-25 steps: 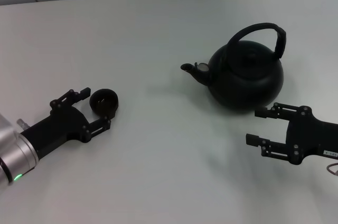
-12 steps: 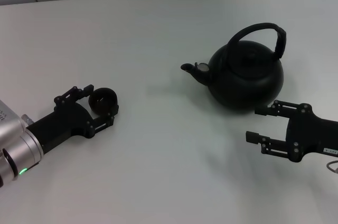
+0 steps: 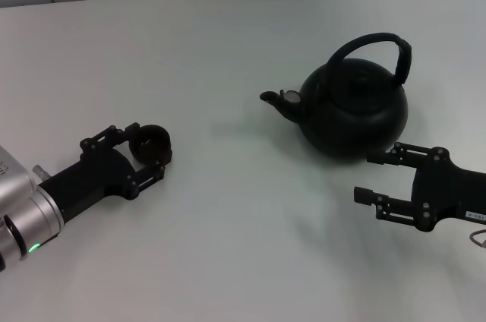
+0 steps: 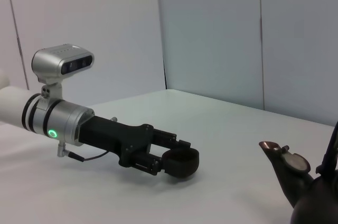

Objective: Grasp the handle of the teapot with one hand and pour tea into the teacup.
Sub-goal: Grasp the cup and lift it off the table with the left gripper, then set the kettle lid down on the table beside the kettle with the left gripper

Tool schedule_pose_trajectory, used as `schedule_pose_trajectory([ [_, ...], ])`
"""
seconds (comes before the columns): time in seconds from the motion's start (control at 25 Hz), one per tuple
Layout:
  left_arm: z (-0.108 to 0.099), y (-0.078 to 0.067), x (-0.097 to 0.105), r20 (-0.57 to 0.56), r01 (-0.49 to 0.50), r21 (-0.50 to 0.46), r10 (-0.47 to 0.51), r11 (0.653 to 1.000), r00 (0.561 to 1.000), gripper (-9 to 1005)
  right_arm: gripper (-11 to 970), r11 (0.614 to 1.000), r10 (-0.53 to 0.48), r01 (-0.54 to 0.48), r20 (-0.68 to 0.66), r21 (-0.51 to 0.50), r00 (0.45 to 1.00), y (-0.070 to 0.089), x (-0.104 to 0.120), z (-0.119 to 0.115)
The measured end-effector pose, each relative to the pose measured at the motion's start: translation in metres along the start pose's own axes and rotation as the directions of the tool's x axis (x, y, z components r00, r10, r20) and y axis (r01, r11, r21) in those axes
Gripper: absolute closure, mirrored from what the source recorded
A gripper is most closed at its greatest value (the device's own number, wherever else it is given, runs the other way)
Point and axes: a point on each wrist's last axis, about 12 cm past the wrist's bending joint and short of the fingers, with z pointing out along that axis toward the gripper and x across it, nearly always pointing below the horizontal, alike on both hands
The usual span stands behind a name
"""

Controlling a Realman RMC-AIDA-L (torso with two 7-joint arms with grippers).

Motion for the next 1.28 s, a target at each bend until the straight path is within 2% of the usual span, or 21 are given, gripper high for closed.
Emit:
schedule_pose_trajectory([
  [0.2, 0.006, -0.006, -0.007, 0.038, -0.004, 0.042, 0.003, 0.999, 0.999, 310, 299, 1.0, 0.002, -0.002, 0.001, -0.001, 1.0, 0.0, 0.0, 0.0],
  [0.28, 0.018, -0.011, -0.015, 0.057, -0.009, 0.081, 0.005, 0.997, 0.998, 310, 301, 1.0, 0.004, -0.004, 0.002, -0.001, 1.0, 0.001, 0.001, 0.0],
  [0.36, 0.021, -0.012, -0.018, 0.06, -0.012, 0.089, 0.007, 0.996, 0.998, 310, 303, 1.0, 0.005, -0.005, 0.002, -0.002, 1.0, 0.002, 0.001, -0.001],
  [0.48, 0.038, -0.022, -0.027, 0.068, -0.037, 0.13, 0.028, 0.991, 0.997, 309, 306, 1.0, 0.008, -0.008, 0.003, -0.002, 1.0, 0.002, 0.001, -0.002],
  [0.8, 0.053, -0.038, -0.03, 0.051, -0.069, 0.162, 0.061, 0.984, 0.997, 308, 314, 1.0, 0.011, -0.011, 0.005, -0.004, 1.0, 0.004, 0.002, -0.002],
  [1.28, 0.059, -0.038, -0.025, -0.008, -0.099, 0.127, 0.101, 0.987, 0.995, 305, 325, 1.0, 0.011, -0.011, 0.006, -0.002, 1.0, 0.003, 0.002, -0.001],
])
